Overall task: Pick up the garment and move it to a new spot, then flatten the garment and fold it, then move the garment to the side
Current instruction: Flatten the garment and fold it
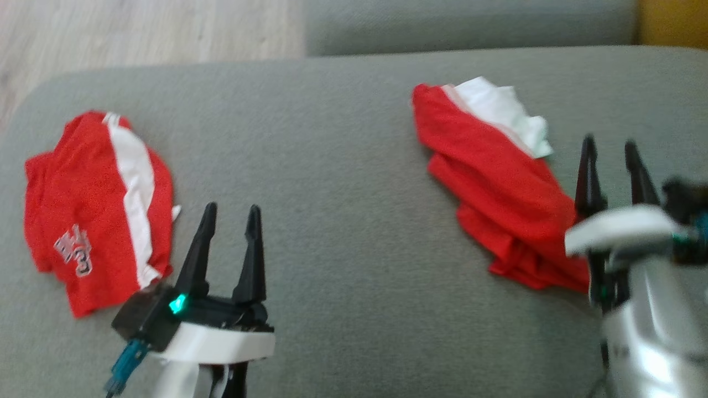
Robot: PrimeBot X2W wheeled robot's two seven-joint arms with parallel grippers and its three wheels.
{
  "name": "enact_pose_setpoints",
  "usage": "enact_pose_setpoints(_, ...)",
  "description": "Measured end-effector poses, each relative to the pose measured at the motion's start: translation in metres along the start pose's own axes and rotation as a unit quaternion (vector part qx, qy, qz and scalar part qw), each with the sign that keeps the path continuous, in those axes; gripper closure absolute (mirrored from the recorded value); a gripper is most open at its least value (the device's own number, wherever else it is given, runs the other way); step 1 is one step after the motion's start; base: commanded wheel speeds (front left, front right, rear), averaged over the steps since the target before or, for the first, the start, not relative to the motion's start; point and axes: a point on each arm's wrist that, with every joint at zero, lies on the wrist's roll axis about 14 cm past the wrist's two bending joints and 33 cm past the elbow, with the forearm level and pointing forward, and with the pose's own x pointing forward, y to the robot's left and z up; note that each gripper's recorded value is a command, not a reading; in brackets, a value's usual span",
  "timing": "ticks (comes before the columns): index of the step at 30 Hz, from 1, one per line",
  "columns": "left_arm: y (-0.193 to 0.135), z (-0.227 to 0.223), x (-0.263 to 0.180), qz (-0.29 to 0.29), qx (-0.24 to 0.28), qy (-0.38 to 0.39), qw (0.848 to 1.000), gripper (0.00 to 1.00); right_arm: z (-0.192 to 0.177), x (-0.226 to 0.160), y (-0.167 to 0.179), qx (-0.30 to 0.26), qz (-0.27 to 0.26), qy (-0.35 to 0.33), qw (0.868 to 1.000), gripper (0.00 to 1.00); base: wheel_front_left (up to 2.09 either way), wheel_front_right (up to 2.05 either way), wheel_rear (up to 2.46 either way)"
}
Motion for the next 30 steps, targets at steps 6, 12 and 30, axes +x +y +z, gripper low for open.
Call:
enact_pose_setpoints(6, 0.009, -0.005, 0.006, 0.01, 0.004, 0.008, 1.0, 0.0, -0.03, 0.058, 0.008, 0.02, -0.009, 0.078, 0.997, 0.0, 0.0, 0.0, 0.0)
enact_pose_setpoints(12, 0.027, -0.011, 0.001, 0.037, 0.01, 0.02, 0.999, 0.0, -0.083, 0.078, 0.013, 0.027, -0.025, 0.174, 0.984, 0.0, 0.0, 0.0, 0.0)
enact_pose_setpoints(30, 0.036, -0.005, -0.004, 0.053, 0.013, 0.014, 0.998, 0.0, -0.075, 0.1, 0.032, 0.035, -0.023, 0.156, 0.987, 1.0, 0.0, 0.0, 0.0)
